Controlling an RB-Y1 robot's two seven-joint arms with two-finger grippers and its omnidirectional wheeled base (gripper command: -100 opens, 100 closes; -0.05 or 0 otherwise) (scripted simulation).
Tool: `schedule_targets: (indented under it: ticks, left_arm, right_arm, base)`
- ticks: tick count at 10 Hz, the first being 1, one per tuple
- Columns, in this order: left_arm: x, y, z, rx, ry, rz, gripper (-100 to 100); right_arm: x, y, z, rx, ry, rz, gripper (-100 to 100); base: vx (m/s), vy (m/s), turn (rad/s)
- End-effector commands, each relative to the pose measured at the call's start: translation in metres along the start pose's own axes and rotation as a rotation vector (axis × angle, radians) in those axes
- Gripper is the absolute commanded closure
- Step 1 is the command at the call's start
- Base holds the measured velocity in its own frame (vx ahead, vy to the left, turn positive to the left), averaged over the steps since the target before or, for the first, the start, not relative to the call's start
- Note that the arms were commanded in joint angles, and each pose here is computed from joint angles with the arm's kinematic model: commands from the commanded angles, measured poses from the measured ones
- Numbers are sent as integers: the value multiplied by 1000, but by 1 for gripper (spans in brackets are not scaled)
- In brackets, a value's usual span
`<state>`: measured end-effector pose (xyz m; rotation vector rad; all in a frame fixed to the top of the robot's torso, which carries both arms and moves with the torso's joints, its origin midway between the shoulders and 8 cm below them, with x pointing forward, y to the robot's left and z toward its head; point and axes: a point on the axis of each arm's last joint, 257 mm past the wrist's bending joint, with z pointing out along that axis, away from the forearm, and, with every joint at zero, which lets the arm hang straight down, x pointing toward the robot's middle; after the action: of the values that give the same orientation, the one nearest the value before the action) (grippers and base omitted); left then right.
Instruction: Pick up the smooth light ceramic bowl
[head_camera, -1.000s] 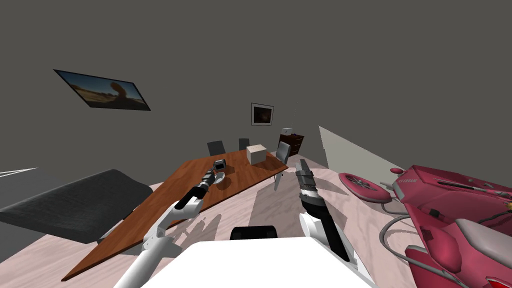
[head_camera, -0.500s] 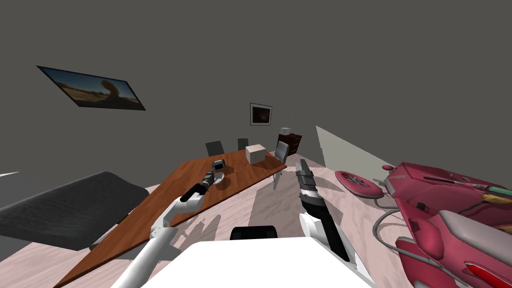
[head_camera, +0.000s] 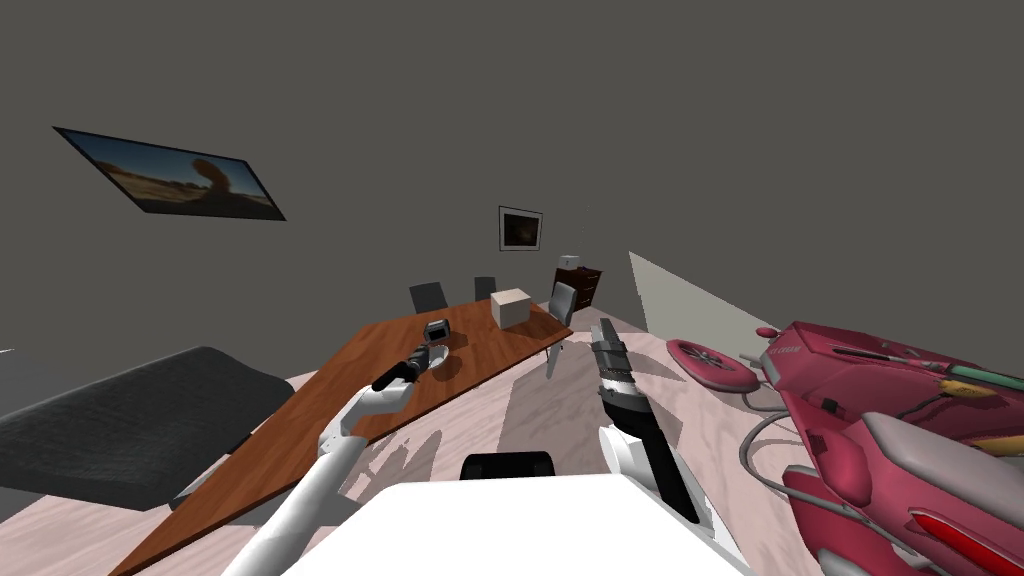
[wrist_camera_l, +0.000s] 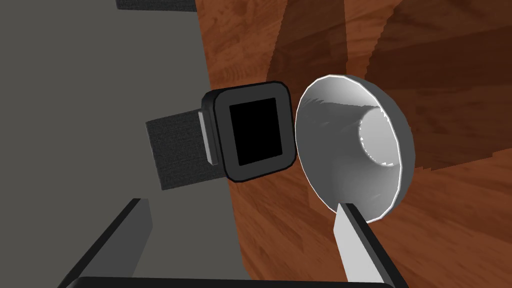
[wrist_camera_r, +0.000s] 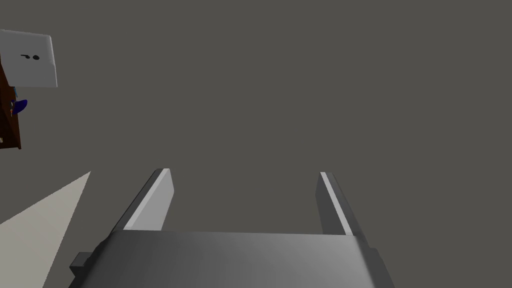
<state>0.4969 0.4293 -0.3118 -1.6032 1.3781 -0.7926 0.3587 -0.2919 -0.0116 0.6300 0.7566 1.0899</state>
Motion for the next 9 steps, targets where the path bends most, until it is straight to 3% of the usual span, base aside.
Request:
schedule_targets:
  ticks: [1,9]
  left_arm:
    - [-3,13,9,-60,-13,1,-100]
    - [-1,58,27,-260,-37,-5,-100]
  right_arm:
    - [0,0,0,0,0,0,0]
    - [0,0,0,0,0,0,0]
  base:
    - [-4,41,-47]
    - [3,33,-21]
